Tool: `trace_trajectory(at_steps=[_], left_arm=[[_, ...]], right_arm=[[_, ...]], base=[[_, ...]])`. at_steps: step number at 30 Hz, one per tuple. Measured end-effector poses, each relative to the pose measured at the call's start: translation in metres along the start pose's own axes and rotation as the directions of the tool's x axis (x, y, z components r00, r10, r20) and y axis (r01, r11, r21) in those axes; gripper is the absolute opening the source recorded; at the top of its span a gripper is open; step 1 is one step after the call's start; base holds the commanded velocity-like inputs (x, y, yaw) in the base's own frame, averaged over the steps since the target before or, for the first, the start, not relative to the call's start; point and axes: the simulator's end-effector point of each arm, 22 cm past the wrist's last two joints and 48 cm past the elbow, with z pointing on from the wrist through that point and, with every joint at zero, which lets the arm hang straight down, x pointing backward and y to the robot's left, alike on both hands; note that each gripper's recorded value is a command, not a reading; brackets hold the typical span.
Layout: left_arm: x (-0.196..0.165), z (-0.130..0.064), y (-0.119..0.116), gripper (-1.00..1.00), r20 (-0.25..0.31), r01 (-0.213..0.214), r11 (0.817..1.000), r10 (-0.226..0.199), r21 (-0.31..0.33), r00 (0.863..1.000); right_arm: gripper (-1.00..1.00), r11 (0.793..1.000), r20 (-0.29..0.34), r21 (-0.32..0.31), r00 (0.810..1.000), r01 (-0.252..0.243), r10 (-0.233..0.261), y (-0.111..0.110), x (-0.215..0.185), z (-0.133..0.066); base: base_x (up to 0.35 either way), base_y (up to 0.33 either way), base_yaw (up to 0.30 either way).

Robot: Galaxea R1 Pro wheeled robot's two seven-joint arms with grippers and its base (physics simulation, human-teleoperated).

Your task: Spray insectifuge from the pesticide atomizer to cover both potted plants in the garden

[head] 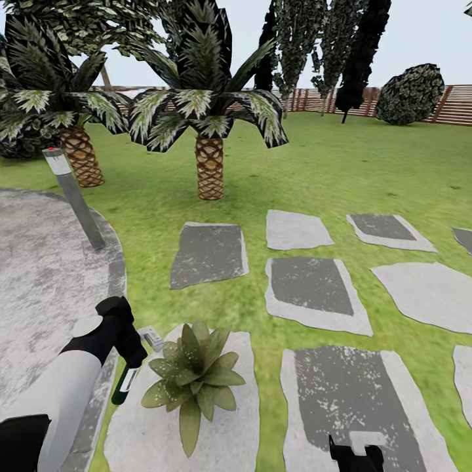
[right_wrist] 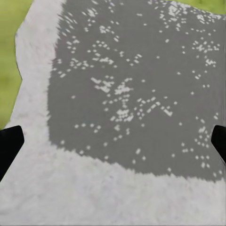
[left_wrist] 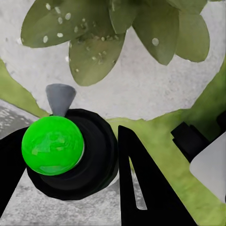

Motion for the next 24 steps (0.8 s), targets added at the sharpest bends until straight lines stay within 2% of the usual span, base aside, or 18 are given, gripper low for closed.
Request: trace_trajectory(at_steps=[12,17,24], left_arm=[[0.001,0.002,-0.001,-1.00,-0.003,0.000,1.000,0.000,0.002,1.000],[0.003,0.003,-0.001,-1.00,-0.006,0.001,1.000,-0.001,0.003,1.000],[0.011,0.006,0.002,-1.00,-0.019,-0.009,1.000,0.009,-0.003,1.000]], right_arm=[[1.00,1.000,-0.001,-0.001,1.000,0.001,-0.001,0.000,0.000,0.000],[1.00,1.000,-0.002,-0.001,1.000,0.001,-0.001,0.001,0.001,0.000],[1.00,1.000,-0.001,-0.001,1.000,0.001,-0.001,0.000,0.001,0.000]], base=[[0.219,-0.191,0.003],[0.047,-0.043,0.131],[0.001,-0.001,0.007]])
